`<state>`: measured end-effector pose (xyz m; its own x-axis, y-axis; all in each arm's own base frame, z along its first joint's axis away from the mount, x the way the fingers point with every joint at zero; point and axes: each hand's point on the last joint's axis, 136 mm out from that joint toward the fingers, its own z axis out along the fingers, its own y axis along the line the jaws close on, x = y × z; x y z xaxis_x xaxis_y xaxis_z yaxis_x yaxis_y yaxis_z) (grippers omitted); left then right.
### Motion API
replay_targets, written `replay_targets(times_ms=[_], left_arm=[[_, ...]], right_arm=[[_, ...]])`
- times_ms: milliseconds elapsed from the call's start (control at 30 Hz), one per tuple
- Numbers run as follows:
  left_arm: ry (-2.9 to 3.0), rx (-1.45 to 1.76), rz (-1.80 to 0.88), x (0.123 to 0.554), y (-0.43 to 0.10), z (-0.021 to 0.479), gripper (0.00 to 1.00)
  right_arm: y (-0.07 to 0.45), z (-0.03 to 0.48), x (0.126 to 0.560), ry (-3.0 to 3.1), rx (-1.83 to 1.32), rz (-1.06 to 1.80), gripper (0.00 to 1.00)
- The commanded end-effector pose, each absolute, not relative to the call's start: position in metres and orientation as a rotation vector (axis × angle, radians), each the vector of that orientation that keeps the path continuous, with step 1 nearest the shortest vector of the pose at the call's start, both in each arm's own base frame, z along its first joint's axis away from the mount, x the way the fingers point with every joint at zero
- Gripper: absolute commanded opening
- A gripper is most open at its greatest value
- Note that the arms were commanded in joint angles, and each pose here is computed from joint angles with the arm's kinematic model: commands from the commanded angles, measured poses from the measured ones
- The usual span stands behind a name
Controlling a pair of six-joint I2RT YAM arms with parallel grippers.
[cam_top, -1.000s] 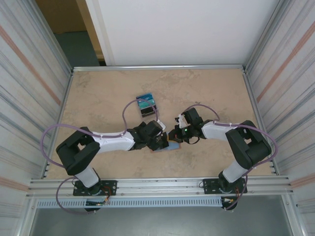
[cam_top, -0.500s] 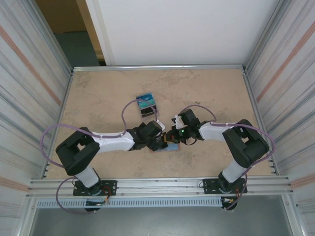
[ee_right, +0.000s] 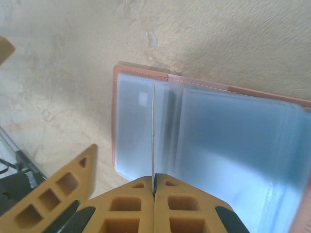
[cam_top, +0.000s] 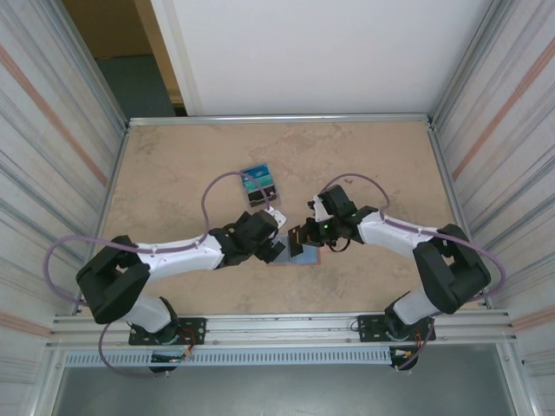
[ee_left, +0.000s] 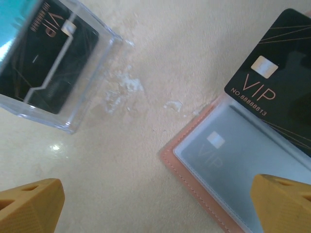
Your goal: Take the credit cards out of the card holder
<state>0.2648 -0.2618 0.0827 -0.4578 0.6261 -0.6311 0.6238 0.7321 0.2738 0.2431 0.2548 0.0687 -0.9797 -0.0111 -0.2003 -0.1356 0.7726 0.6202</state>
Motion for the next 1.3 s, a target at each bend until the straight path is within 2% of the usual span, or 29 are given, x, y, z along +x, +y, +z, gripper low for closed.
replay_targets(times_ms=[0, 233, 400, 633, 900, 1000, 1133, 1200, 1267], left_arm=[[2.155, 0.903, 0.021, 0.264, -0.254, 0.103, 0.99], [2.072, 0.863, -0.064, 0.265, -0.252, 0.143, 0.99], [1.97, 0.913, -0.291, 0.26, -0.258, 0.174, 0.98], [1.709, 1.151, -0.578, 0.231, -0.27, 0.211, 0.85], [1.525, 1.417, -0.629, 0.209, -0.281, 0.223, 0.71], [1.513, 1.479, -0.661, 0.206, -0.287, 0.221, 0.56], [1.505, 1.515, -0.708, 0.203, -0.293, 0.222, 0.43], [1.493, 1.526, -0.738, 0.2, -0.295, 0.224, 0.3], [1.48, 1.537, -0.762, 0.196, -0.297, 0.225, 0.12]], right_arm=[[0.241, 0.08, 0.243, 2.782, -0.179, 0.85, 0.01], [0.249, 0.118, 0.24, 2.634, -0.374, 0.861, 0.0], [0.269, 0.158, 0.225, 2.408, -0.666, 0.874, 0.0], [0.287, 0.196, 0.208, 2.191, -0.942, 0.935, 0.0], [0.302, 0.222, 0.184, 2.038, -1.221, 1.015, 0.0], [0.305, 0.224, 0.182, 2.03, -1.265, 1.004, 0.0], [0.309, 0.22, 0.181, 2.046, -1.297, 1.009, 0.0], [0.31, 0.217, 0.181, 2.056, -1.303, 1.008, 0.0], [0.31, 0.216, 0.183, 2.063, -1.297, 1.0, 0.0]])
